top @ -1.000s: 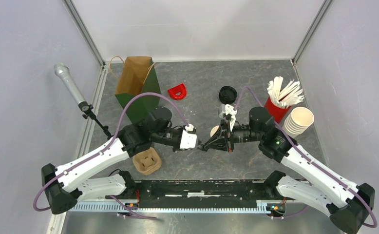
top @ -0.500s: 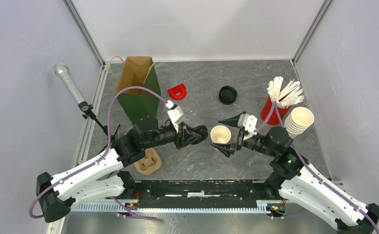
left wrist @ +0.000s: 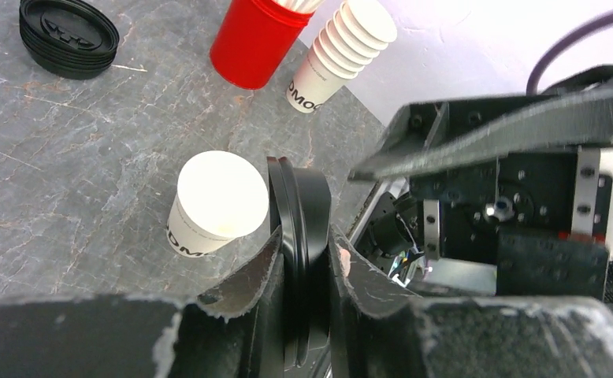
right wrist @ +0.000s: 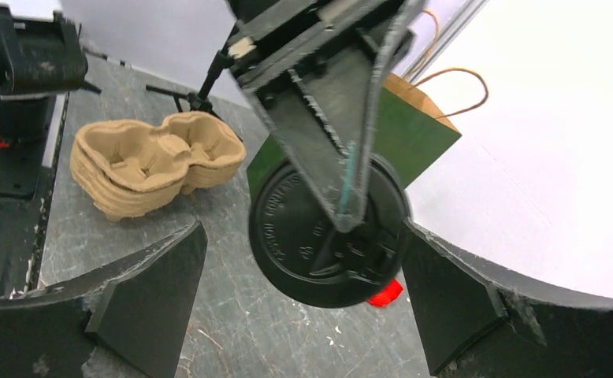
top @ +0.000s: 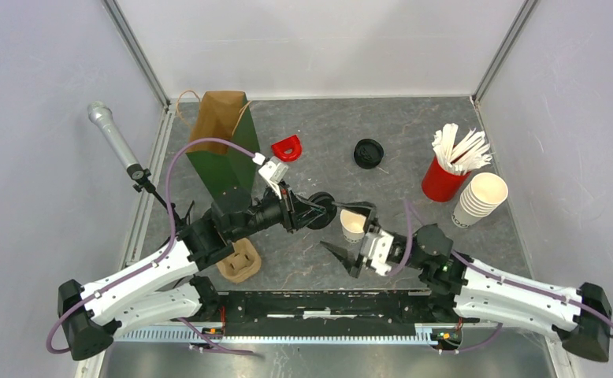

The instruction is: Pack the takeout coffee

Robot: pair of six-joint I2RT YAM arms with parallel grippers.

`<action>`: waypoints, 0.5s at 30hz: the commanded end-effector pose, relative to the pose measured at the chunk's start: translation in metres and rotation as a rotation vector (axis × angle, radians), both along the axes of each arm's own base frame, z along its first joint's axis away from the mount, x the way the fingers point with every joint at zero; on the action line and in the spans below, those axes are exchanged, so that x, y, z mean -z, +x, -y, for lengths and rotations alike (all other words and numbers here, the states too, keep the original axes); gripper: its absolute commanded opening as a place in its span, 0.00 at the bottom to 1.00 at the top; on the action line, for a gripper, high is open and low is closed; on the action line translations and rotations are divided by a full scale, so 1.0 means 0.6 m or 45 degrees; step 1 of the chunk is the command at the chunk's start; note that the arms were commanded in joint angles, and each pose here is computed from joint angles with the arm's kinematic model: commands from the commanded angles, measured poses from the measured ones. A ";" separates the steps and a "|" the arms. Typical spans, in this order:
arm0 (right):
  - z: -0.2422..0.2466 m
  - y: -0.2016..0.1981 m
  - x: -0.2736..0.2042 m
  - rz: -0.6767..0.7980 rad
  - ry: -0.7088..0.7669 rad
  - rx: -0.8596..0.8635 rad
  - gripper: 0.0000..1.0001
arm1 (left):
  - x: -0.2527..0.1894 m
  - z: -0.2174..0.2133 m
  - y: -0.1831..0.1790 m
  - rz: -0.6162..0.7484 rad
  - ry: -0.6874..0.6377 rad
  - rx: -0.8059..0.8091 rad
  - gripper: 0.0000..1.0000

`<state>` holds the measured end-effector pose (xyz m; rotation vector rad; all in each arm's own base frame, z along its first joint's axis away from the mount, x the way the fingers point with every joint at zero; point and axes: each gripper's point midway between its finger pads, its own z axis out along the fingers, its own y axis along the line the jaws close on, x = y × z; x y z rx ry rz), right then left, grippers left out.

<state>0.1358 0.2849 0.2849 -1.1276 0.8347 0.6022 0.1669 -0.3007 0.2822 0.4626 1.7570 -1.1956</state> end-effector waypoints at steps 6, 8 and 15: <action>-0.010 0.021 -0.029 0.233 -0.049 0.255 0.98 | -0.037 0.000 -0.004 -0.049 -0.095 -0.016 0.27; -0.011 0.023 -0.028 0.221 -0.042 0.260 0.98 | -0.033 -0.001 -0.009 -0.040 -0.079 0.006 0.27; -0.012 0.023 -0.024 0.201 -0.058 0.257 0.98 | -0.034 -0.008 -0.018 0.000 -0.054 0.033 0.27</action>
